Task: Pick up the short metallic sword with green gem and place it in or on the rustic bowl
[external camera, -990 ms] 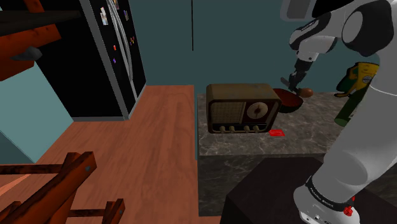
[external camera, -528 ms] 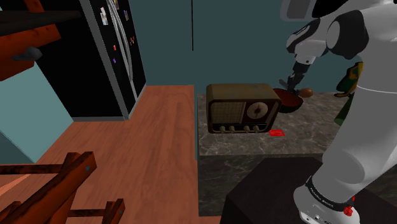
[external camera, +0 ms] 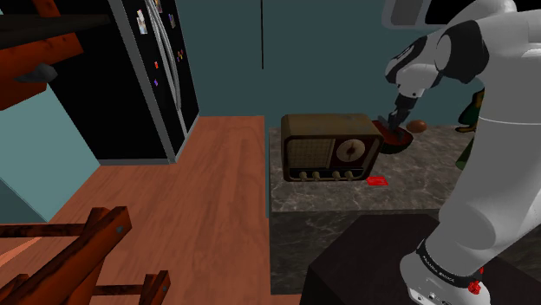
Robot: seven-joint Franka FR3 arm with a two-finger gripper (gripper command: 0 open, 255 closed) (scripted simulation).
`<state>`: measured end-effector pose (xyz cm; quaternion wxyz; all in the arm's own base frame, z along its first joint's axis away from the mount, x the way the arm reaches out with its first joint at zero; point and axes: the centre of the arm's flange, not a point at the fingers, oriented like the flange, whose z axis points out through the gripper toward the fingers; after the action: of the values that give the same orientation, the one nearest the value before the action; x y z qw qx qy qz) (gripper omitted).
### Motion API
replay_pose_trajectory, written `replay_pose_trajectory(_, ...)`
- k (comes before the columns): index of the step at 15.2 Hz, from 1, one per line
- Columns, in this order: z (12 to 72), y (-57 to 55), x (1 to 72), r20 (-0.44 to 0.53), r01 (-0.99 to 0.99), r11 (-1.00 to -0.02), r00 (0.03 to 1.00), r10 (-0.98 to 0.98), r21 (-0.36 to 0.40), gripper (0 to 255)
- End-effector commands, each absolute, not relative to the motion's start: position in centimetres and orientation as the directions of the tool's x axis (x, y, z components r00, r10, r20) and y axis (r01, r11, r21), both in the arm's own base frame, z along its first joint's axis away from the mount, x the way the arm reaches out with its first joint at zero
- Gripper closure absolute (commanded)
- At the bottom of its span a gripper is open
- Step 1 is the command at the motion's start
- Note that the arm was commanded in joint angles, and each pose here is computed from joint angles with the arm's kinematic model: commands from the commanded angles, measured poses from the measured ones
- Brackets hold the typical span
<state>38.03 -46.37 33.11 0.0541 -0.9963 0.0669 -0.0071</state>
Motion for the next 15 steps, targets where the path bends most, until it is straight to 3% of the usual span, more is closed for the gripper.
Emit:
replay_pose_trajectory(1, 32.08, -46.43, 37.91, 0.007, -0.133, -0.985, 0.991, -0.134, -0.108, 255)
replay_pose_trajectory(9, 32.08, -46.43, 37.91, 0.007, -0.133, -0.985, 0.991, -0.134, -0.108, 255)
replay_pose_trajectory(10, 32.08, -46.42, 37.91, 0.007, -0.133, -0.985, 0.991, -0.134, -0.108, 0)
replay_pose_trajectory(15, 32.08, -46.43, 37.91, 0.007, -0.133, -0.985, 0.991, -0.134, -0.108, 0)
